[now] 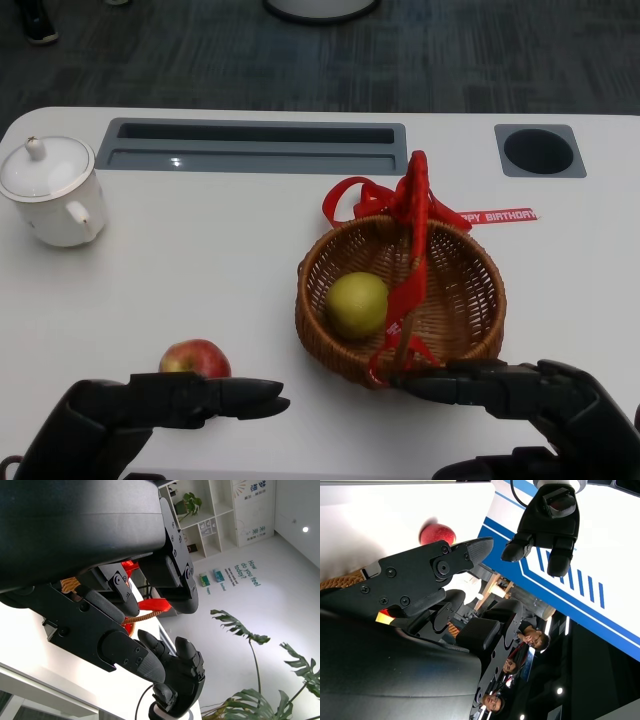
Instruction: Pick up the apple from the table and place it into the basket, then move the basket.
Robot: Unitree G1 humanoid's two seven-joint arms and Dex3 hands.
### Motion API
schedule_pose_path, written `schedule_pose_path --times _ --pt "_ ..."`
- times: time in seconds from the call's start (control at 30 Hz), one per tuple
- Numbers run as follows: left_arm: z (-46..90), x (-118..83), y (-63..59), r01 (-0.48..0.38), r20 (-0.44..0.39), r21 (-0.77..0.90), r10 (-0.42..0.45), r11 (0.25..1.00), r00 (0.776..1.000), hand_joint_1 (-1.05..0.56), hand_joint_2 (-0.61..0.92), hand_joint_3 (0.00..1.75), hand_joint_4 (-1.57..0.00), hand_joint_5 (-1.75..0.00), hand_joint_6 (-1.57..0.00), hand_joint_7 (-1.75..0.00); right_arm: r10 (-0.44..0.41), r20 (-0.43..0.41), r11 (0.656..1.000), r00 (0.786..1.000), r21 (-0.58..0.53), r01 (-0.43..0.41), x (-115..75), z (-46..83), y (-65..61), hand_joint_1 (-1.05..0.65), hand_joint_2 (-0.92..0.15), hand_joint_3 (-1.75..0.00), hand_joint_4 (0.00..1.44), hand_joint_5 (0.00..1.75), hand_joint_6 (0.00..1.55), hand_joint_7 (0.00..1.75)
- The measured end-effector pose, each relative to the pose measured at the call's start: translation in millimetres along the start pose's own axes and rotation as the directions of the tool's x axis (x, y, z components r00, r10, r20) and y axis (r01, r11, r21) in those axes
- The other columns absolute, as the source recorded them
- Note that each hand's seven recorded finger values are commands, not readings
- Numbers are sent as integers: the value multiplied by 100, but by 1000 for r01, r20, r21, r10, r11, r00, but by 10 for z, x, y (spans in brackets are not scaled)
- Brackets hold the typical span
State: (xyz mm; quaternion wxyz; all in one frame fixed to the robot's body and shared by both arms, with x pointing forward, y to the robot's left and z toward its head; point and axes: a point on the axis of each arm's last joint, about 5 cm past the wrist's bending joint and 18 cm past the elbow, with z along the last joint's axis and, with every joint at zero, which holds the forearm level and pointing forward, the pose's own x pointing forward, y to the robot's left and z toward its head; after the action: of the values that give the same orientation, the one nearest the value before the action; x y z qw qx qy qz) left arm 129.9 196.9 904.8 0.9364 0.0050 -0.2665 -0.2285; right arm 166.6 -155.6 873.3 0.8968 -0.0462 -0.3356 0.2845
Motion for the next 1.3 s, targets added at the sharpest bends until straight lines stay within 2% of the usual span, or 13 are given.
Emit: schedule_pose_path --times 0.8,1.03,1.17,1.3 --pt "-1 -34 -14 -7 -12 -5 6 1000 1000 -25 73 0 -95 0 -88 0 4 1 1000 1000 -12 -4 1 6 -28 -33 -78 0 80 0 76 0" --pt "4 -38 -19 -7 -5 7 7 1000 1000 -29 73 0 -94 0 -87 0 5 1 1000 1000 -14 -5 -5 14 -32 -33 -78 0 80 0 77 0" --pt "54 -41 8 4 19 162 -7 987 1000 -41 72 0 -88 0 -81 0 5 2 1000 1000 -14 -5 -7 15 -30 -33 -78 0 80 0 77 0" --pt "115 -19 82 0 54 366 -21 930 998 -47 69 0 -80 0 -74 0 6 3 1000 1000 -14 -5 -6 18 -29 -34 -78 0 80 0 77 0"
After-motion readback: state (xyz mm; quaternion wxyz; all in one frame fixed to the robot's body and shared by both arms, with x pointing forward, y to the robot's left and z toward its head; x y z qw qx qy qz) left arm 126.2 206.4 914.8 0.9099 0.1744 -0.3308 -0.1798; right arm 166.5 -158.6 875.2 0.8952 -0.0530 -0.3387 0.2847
